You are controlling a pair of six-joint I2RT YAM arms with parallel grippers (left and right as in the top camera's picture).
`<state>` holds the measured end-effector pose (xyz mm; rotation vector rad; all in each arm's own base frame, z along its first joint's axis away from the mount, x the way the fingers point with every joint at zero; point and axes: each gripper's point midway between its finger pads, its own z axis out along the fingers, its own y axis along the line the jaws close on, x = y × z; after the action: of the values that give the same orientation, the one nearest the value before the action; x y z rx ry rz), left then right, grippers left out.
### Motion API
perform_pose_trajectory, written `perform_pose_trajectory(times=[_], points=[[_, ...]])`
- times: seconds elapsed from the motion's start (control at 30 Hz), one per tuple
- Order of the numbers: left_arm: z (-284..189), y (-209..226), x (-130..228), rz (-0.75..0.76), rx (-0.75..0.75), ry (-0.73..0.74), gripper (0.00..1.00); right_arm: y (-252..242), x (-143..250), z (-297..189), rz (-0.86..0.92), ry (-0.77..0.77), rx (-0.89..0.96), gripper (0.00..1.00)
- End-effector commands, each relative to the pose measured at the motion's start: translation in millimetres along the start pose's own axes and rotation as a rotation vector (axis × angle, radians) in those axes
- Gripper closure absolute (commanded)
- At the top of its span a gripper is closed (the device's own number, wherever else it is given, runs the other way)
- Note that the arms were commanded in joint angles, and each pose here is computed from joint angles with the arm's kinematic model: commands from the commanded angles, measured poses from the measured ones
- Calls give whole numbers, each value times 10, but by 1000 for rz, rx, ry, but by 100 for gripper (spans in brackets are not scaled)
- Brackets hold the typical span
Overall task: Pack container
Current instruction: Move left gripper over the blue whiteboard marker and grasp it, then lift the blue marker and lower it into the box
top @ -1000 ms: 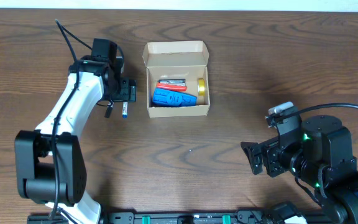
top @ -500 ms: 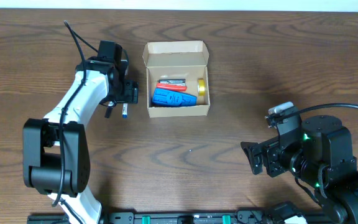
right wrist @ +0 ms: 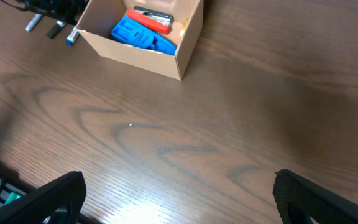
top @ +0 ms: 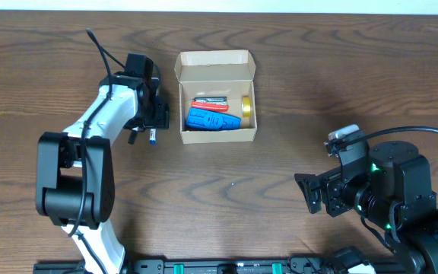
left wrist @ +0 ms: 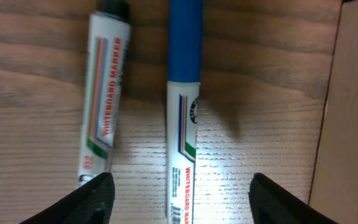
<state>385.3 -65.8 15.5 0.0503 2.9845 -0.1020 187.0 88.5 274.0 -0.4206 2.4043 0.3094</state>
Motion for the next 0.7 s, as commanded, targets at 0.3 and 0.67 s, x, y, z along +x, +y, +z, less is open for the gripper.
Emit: perform_pose_trajectory(times=[0.3,0.67], points=[[199,-115,41,33,2,41,44,-5,10,9,12,4,-2,1],[205,-5,10,14,-61,27,72,-5,10,9,12,4,-2,1]])
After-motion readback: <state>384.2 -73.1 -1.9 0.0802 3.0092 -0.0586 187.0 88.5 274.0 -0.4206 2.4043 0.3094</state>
